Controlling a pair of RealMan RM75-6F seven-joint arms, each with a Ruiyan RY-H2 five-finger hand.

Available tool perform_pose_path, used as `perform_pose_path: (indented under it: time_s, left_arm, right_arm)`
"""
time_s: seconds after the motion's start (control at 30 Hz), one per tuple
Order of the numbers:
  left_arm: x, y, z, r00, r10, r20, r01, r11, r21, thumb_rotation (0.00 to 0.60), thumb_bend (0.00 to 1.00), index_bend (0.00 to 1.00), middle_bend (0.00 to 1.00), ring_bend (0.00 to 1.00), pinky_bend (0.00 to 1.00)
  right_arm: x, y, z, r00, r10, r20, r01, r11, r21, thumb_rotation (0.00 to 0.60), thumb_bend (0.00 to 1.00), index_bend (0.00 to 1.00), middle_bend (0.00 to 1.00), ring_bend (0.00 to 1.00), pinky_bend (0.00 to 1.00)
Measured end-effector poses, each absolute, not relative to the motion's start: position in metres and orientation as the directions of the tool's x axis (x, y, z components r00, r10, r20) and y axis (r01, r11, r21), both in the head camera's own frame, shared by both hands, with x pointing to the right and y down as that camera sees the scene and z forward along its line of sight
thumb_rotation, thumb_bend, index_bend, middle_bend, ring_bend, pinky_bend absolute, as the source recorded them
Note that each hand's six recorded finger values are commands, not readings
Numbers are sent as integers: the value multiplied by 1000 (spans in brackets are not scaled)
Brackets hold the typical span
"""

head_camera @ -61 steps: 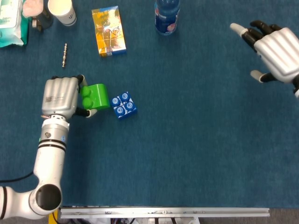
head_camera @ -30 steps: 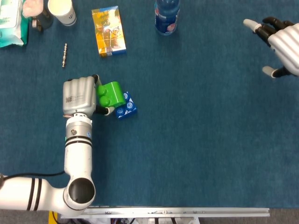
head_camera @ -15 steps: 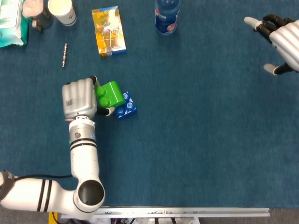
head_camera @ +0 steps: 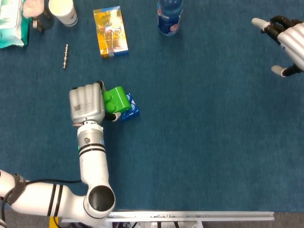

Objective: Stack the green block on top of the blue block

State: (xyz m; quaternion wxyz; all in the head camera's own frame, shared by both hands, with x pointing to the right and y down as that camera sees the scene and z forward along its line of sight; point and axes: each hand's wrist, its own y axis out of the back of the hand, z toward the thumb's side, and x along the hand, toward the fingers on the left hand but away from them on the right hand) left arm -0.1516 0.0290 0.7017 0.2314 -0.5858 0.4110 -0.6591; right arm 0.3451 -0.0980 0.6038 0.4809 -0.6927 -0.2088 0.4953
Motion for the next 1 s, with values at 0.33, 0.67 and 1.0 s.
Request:
perform_pose_path:
  time_s: [0.33,0.67,1.0]
  left_arm:
    - [-145,29,702,-183,-800,572,-177,-545,-819,516,39,458,449,422,316]
    - [-155,26,701,-189,-807,560,-152,-539,-828,520,39,461,449,422,316]
    - [-174,20,694,-197,-828,525,-133,-508,-851,522,39,461,449,422,315]
  right_arm:
    - [346,-91,604,440,751,-492,-190,-457,-869,600,169,44,273,137,308]
    - [317,-66,611,539,655,-529,-219,-497,-839,600,171,44,273,137,308]
    - [264,-34,623,675,501,-542,-272,-514,-813,600,177,44,273,137,308]
